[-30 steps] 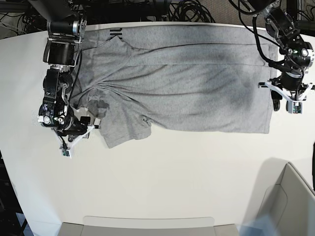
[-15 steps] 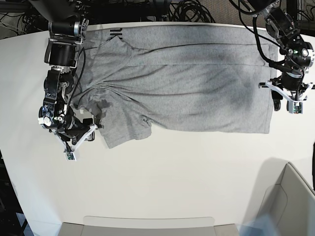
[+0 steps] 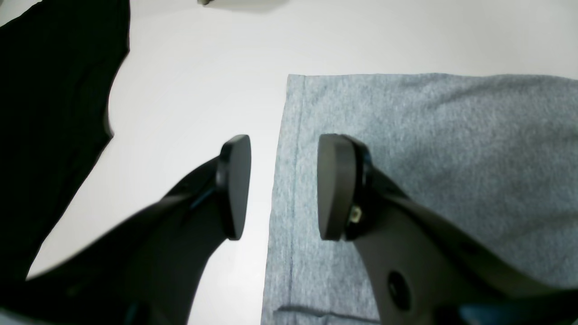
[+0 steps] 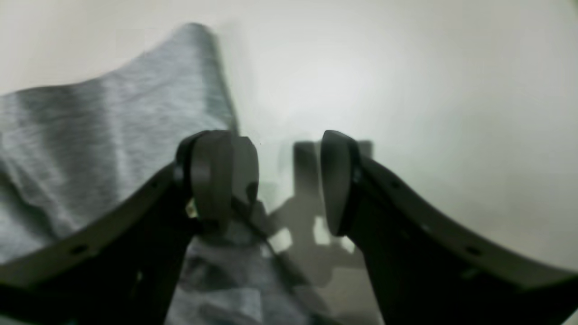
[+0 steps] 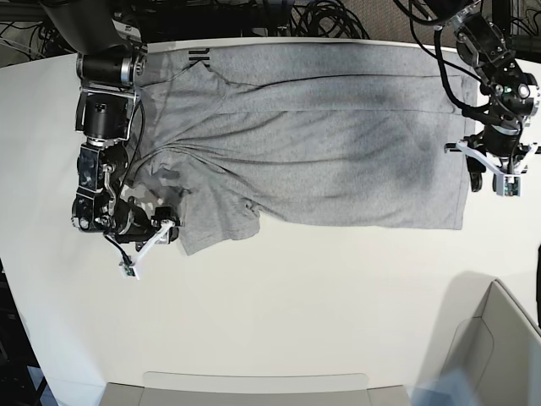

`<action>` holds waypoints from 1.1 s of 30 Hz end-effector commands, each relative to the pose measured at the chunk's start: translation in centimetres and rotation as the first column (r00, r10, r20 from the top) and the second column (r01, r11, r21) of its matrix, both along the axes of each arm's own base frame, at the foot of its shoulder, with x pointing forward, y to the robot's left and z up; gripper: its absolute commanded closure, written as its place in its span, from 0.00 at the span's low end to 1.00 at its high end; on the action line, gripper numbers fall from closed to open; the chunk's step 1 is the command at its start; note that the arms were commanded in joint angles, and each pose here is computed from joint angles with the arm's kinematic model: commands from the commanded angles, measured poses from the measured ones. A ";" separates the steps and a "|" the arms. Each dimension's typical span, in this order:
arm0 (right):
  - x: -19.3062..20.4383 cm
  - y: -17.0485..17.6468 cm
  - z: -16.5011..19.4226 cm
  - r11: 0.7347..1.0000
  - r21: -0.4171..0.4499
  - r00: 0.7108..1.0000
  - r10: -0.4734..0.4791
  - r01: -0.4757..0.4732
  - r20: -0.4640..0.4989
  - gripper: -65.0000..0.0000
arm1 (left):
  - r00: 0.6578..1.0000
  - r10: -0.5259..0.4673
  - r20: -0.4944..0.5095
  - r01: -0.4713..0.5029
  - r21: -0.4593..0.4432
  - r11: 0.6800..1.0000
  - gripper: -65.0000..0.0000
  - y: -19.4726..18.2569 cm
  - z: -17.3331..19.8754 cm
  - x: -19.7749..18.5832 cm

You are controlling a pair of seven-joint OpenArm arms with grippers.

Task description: Fold the T-shirt properly

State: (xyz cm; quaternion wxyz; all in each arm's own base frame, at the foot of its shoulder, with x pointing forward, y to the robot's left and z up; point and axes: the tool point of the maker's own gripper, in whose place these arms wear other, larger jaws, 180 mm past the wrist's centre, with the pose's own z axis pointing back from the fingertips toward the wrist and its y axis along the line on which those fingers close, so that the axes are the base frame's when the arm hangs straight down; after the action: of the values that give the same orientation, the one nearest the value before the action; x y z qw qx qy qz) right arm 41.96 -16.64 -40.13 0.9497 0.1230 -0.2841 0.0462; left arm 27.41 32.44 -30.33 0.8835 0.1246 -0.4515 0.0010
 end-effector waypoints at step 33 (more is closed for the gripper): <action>0.2 3.3 -0.4 0.991 0.071 0.994 0.111 -0.111 0.009 0.52 | 0.997 -0.083 -0.003 0.083 -0.046 0.995 0.61 -2.2 -1.4 2.4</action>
State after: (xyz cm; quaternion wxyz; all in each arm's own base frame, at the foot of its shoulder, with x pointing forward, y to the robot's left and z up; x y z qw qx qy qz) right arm 41.40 -13.05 -41.41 0.9418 0.1790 -0.2720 0.0837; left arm 28.90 29.93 -32.90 0.8973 0.0840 -0.4324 -0.0270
